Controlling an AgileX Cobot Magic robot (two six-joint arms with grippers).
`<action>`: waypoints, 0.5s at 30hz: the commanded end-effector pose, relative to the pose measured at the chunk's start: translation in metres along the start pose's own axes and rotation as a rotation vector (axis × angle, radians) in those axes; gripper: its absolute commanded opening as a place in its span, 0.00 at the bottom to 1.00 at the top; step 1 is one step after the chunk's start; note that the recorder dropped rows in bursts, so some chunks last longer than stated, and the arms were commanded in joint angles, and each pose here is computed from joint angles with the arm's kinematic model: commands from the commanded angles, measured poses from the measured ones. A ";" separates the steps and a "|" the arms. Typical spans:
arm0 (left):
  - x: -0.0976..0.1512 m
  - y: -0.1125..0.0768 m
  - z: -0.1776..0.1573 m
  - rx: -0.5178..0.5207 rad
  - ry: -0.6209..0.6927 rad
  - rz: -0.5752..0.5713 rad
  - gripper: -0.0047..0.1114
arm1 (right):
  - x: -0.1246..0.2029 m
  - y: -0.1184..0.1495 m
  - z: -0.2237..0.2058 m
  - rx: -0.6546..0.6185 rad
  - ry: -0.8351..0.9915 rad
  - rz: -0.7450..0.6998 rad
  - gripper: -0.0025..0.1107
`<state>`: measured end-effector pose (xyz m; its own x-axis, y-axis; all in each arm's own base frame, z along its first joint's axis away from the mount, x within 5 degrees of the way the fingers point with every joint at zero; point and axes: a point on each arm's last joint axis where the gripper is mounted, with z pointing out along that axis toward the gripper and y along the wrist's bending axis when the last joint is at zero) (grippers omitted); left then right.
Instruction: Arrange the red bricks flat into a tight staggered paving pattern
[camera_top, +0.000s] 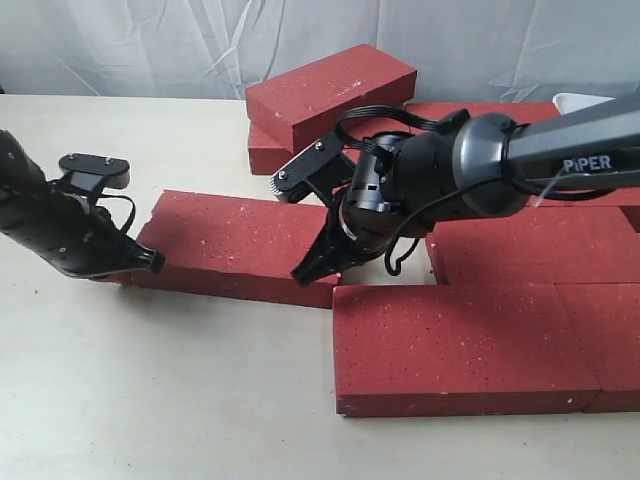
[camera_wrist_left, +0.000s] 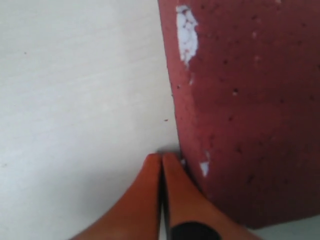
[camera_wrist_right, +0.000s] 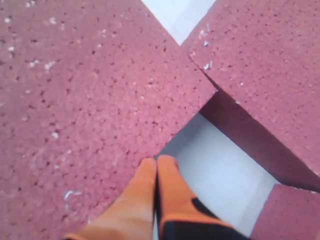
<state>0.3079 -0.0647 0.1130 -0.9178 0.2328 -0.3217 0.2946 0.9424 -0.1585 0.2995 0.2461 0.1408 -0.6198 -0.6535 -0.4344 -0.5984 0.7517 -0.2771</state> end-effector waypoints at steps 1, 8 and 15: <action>0.014 -0.015 0.001 0.131 0.129 0.004 0.04 | -0.006 0.004 0.003 -0.026 -0.064 -0.018 0.01; 0.014 -0.032 -0.002 0.325 0.111 0.102 0.04 | -0.001 -0.002 -0.001 0.025 -0.005 -0.009 0.01; 0.010 -0.035 -0.003 0.358 0.071 0.106 0.04 | -0.006 -0.019 -0.036 0.093 -0.006 0.041 0.01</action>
<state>0.2898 -0.0826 0.1155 -0.8726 0.3947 -0.2878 0.4813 0.7954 -0.3683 0.2978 0.2300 0.1589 -0.6693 -0.6375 -0.3816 -0.5288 0.7695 -0.3580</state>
